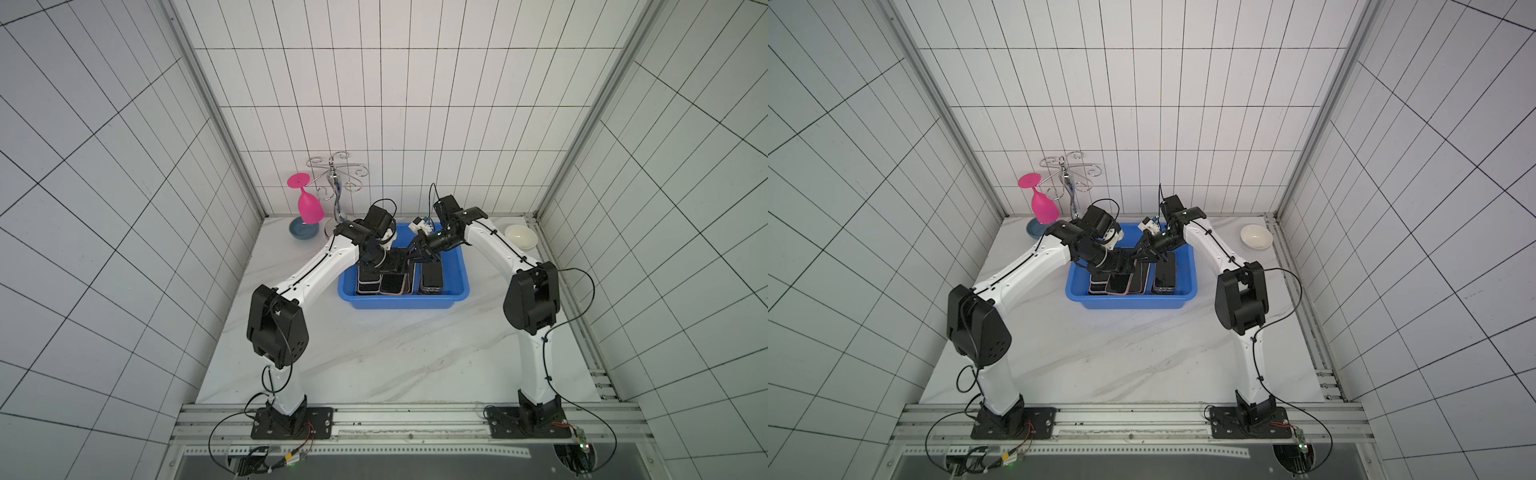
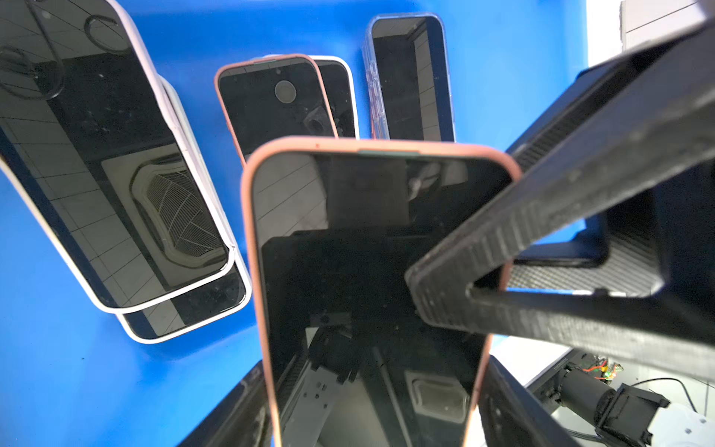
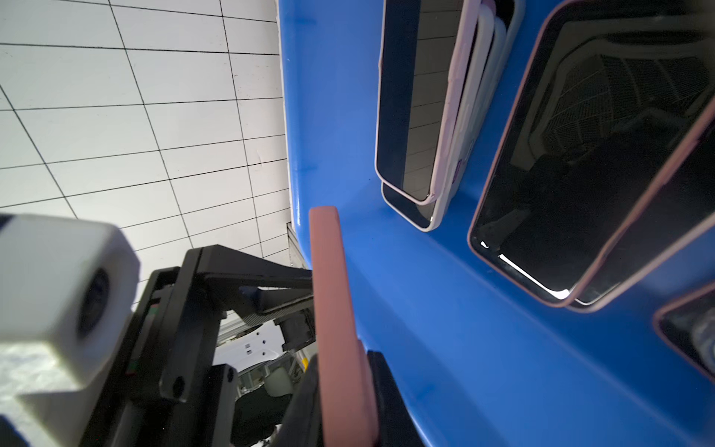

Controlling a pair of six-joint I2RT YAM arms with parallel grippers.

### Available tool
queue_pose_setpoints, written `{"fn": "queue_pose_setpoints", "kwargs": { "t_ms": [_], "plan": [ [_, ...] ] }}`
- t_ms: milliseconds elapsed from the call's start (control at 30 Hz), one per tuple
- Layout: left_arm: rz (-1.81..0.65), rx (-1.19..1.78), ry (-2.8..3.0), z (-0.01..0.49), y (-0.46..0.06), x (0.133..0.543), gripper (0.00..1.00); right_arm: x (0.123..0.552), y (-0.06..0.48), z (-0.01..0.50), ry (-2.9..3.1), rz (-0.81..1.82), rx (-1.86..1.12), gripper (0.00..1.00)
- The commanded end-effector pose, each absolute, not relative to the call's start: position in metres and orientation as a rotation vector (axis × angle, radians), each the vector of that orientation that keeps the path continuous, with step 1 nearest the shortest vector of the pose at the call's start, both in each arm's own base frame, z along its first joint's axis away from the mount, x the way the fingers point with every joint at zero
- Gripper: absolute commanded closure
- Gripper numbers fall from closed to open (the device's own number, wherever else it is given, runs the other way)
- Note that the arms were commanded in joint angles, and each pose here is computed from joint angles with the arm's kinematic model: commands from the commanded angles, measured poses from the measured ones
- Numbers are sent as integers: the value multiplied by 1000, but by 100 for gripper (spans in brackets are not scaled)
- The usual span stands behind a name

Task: Take the phone out of the storage box
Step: Pick up the phone from the storage box, then place the phone at the center of the board.

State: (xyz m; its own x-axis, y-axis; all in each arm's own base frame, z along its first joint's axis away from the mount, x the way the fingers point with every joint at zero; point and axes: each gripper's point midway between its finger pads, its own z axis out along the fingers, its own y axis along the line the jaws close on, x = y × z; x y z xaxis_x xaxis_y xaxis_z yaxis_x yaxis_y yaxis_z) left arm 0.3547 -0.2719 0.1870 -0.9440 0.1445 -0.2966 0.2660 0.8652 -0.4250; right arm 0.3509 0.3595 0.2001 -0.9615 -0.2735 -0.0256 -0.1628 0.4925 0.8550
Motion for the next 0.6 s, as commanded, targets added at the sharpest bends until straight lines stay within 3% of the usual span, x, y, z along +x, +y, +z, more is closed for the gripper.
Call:
{"fn": "queue_pose_setpoints", "kwargs": {
  "t_ms": [0,133,200,233,400,567],
  "plan": [
    [-734,363,2713,205,-283,360,70,341,364,207,-2557,-1504,410,95],
    [-790,326,2691,218,-283,363,26,336,357,220,-2574,-1519,431,100],
    [-842,285,2666,231,-278,365,16,331,346,229,-2596,-1517,425,100],
    [-872,255,2647,241,-274,367,4,328,337,234,-2614,-1513,423,100],
    [-950,106,2561,275,-238,370,2,283,286,246,-2727,-1340,420,100],
    [-840,-27,2505,278,-201,378,2,213,253,234,-2750,-1254,351,100]
  ]
}}
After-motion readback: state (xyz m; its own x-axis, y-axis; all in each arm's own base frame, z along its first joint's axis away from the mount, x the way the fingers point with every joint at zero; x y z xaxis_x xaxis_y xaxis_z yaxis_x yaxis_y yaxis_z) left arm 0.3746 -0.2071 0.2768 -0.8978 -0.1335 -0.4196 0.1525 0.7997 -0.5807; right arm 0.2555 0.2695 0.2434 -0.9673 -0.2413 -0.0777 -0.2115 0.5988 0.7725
